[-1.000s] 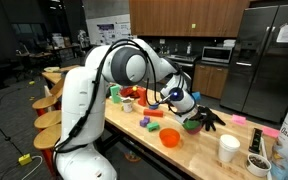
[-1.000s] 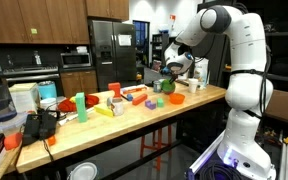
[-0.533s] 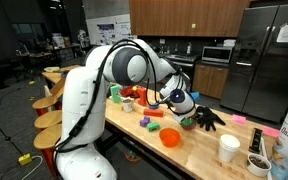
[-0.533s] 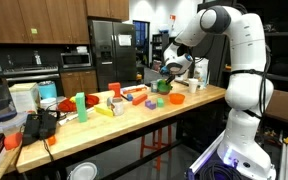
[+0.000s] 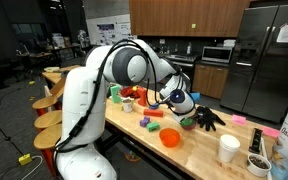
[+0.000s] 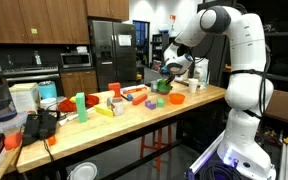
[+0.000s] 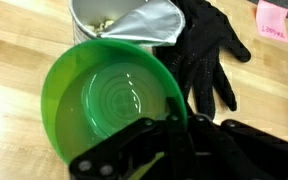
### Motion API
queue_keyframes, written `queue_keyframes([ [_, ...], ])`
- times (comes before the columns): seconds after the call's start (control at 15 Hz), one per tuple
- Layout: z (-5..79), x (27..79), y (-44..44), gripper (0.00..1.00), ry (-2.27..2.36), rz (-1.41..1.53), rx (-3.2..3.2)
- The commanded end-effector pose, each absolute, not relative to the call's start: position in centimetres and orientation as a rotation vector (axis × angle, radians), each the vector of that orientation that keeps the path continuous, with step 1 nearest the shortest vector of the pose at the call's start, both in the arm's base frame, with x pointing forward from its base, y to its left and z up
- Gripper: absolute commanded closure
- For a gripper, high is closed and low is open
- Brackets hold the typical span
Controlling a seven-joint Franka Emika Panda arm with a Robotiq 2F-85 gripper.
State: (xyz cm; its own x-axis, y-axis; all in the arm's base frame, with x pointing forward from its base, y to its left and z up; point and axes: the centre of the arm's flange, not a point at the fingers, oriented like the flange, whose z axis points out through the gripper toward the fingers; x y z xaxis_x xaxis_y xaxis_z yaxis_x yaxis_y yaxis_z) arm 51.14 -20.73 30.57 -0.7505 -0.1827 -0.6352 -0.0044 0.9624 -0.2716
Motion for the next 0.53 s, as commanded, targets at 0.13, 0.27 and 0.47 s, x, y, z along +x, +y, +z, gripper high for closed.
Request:
queue_keyframes([
  [0.13,34.2,48.3,-21.9,0.99,2.425,-0.451,-0.086],
  [0.27,36.1,47.0,-22.5,0.99,2.445,-0.548,-0.072],
  [0.47,39.0,45.1,-23.2,0.99,2.468,-0.688,-0.068],
])
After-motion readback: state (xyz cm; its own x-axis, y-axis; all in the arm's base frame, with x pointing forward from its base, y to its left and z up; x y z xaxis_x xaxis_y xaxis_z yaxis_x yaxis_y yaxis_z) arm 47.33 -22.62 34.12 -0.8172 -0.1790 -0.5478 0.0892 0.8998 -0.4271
